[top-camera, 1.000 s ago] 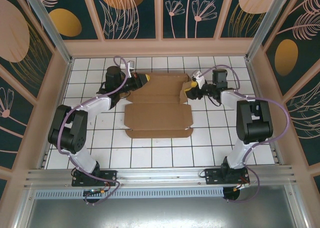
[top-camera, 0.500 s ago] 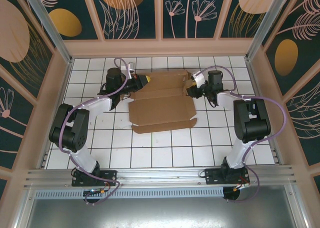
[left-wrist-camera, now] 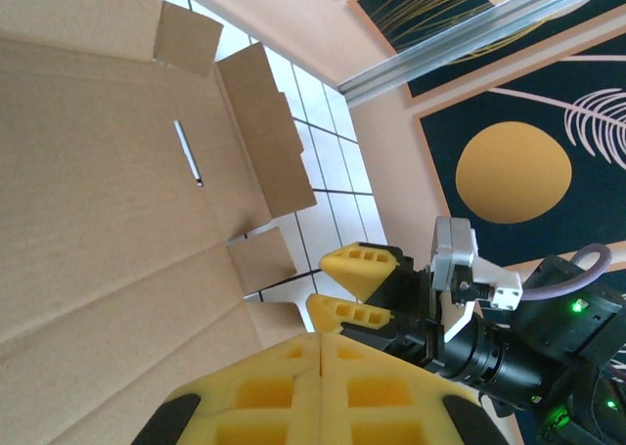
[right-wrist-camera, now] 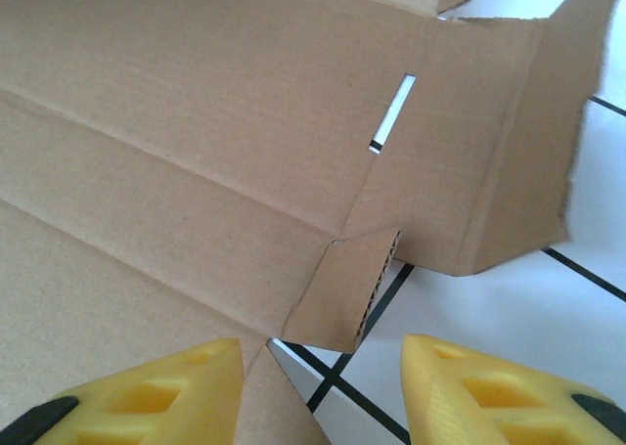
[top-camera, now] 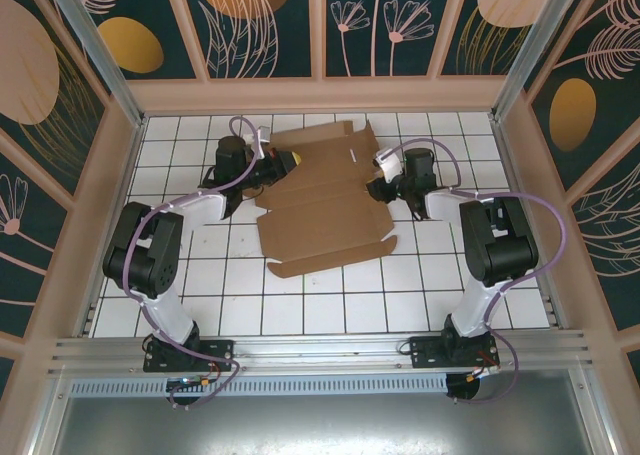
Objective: Fold the paper box
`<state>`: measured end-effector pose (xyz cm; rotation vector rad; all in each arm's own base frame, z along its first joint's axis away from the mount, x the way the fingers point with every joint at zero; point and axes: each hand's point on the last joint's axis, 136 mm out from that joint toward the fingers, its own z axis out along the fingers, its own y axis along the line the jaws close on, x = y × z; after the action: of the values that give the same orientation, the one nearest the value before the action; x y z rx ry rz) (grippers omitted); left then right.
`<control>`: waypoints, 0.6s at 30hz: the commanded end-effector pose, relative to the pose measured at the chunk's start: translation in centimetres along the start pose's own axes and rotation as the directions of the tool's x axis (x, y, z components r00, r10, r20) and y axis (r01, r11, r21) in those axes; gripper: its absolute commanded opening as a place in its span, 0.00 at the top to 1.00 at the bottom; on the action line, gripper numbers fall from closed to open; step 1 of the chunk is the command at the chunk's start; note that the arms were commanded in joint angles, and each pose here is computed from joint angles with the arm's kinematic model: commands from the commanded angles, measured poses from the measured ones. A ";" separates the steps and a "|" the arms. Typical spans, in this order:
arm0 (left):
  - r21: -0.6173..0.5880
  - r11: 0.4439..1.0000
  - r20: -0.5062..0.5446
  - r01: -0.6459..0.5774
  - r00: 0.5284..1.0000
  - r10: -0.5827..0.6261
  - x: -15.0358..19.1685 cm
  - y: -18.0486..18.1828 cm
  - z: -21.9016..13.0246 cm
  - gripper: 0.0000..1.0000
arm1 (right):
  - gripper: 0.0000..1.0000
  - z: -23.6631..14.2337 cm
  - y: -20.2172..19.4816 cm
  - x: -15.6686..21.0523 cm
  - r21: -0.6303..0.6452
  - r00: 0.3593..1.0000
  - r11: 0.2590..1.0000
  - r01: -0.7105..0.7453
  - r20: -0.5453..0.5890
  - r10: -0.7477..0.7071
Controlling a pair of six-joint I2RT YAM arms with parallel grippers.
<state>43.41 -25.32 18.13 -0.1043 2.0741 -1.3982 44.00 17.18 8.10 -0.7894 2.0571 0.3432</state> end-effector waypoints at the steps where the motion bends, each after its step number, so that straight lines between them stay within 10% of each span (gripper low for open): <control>1: -0.001 1.000 0.006 -0.014 1.000 0.014 -0.3 -0.5 0.2 1.00 | 0.53 -0.4 -0.8 -1.3 0.034 0.999 0.999 0.012 0.040 -0.013; 7: -0.133 0.987 0.079 0.093 0.993 -0.083 -2.8 0.9 -0.5 0.87 | 0.35 -0.6 -5.6 -4.8 0.111 0.974 0.968 -0.226 0.012 0.226; 18: -0.250 0.930 0.161 0.271 0.958 -0.236 -5.2 2.7 -2.3 0.75 | 0.38 7.3 -9.7 -7.1 0.137 0.874 0.888 -0.438 -0.167 0.457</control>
<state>46.97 -21.10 17.39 -0.5150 2.1729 -1.2373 59.52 16.12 15.30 -0.3610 2.1877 0.4077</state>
